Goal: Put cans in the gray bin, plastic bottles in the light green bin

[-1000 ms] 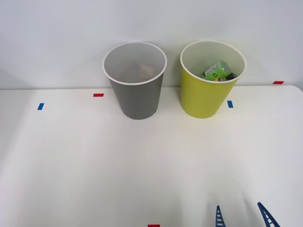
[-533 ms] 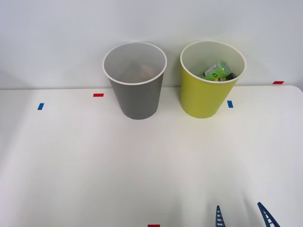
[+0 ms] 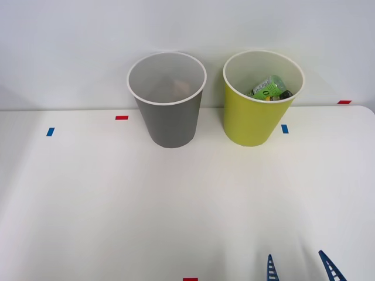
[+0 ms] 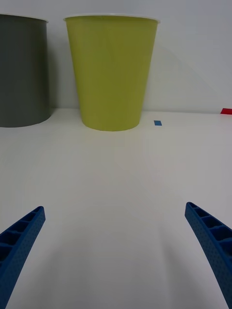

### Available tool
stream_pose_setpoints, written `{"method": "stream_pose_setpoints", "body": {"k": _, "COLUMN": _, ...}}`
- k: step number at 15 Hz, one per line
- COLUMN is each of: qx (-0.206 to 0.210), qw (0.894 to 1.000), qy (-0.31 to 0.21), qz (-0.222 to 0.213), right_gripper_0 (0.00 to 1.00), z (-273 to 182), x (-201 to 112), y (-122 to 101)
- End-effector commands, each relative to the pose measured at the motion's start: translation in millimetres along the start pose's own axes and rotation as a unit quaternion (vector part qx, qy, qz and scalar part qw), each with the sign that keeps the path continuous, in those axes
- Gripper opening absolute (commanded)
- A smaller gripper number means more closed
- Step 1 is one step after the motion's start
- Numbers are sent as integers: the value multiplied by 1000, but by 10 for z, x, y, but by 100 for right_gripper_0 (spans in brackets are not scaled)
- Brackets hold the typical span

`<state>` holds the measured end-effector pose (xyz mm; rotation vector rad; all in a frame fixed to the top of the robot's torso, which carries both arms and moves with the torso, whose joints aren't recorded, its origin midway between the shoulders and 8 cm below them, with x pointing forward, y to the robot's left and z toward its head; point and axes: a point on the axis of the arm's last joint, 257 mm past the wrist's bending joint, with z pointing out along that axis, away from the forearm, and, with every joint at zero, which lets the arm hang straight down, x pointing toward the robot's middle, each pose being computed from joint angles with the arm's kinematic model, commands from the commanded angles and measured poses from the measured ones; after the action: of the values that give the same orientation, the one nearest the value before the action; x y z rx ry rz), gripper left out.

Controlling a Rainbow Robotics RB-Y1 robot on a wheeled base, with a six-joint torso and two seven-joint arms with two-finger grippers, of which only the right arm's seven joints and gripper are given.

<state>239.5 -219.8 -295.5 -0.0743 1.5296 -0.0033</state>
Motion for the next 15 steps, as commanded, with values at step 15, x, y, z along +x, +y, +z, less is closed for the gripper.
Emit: {"method": "stream_pose_setpoints", "body": {"k": 15, "qx": 0, "qw": 1000, "qy": 0, "qz": 0, "right_gripper_0": 100, "z": 0, "x": 0, "y": 0}}
